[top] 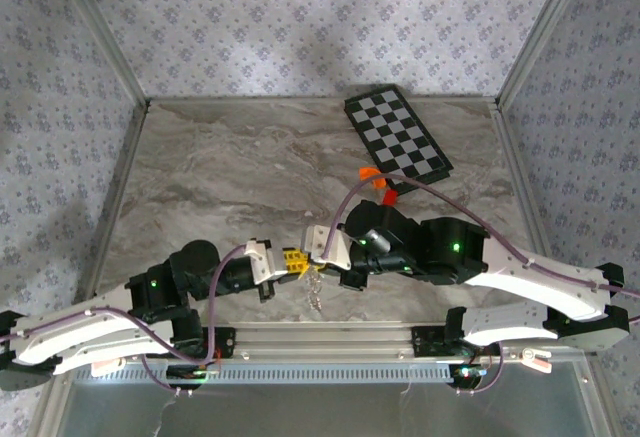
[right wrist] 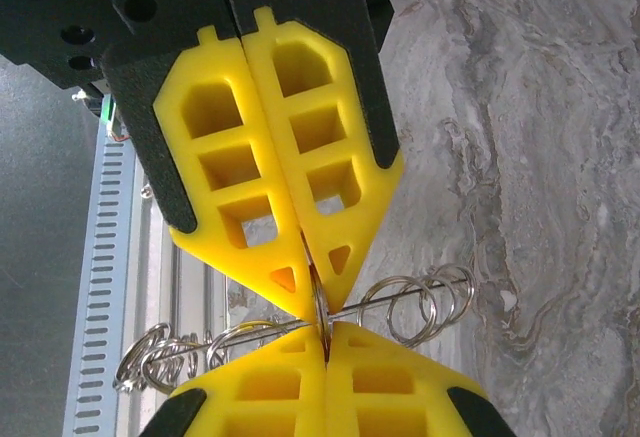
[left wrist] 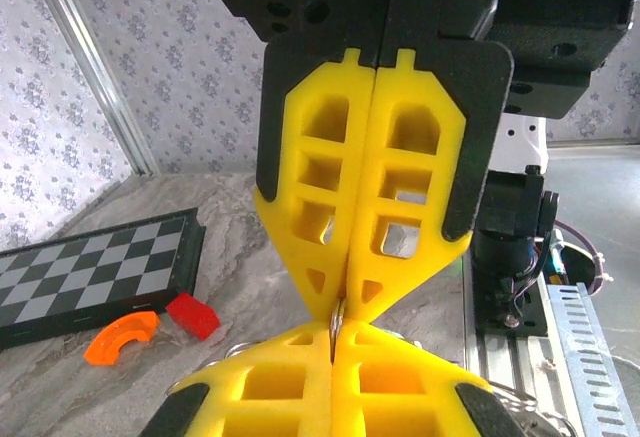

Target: Put the keys on the keyring

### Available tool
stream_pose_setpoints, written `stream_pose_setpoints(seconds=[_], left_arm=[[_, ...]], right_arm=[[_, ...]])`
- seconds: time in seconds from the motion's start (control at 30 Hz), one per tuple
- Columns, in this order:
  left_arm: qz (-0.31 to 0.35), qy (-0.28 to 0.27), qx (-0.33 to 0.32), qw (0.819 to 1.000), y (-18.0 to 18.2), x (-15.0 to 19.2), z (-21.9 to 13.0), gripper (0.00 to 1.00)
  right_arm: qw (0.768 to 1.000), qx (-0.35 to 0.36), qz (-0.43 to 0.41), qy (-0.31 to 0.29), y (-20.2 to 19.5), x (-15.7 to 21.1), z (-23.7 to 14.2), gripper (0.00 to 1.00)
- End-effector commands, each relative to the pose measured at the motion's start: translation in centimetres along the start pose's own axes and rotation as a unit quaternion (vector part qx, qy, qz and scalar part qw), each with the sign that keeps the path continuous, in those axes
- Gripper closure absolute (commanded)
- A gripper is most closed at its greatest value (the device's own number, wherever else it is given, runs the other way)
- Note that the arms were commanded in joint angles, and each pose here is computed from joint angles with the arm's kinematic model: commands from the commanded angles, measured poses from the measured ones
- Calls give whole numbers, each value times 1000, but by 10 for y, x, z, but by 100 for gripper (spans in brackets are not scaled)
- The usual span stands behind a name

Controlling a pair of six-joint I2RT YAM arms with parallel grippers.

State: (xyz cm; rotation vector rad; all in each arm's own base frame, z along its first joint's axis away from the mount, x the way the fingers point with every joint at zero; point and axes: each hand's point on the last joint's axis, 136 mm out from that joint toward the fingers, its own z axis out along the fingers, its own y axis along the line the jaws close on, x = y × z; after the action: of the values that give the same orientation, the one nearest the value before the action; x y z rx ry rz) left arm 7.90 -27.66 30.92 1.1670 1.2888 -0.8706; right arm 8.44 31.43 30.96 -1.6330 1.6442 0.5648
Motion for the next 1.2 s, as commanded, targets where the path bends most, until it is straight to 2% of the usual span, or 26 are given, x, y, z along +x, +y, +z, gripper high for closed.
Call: stream_pose_setpoints(seconds=[0.0,0.2,0.4,0.63,0.8,1.17], left_arm=[[-5,-51,0,999,2,-26,-6,100],[0,-90,48,995,-15,-37,-11,100],[5,-99,65,993,-21,-42,-14,100],[7,-106,77,991,-24,-47,-16,100],[10,-111,85,990,-27,-49,-17,100],[9,-121,100,988,-32,-56,-19,100]], right_arm=[[999,-17,-2,-35,8,-12,-5,89],[998,-14,14,-64,9,-13,-15,72],[995,-18,36,-95,12,-13,-26,72],[991,-33,43,-121,16,-17,-32,76],[991,-62,43,-108,28,-5,-21,78],[990,-64,35,-120,30,-2,-21,100]])
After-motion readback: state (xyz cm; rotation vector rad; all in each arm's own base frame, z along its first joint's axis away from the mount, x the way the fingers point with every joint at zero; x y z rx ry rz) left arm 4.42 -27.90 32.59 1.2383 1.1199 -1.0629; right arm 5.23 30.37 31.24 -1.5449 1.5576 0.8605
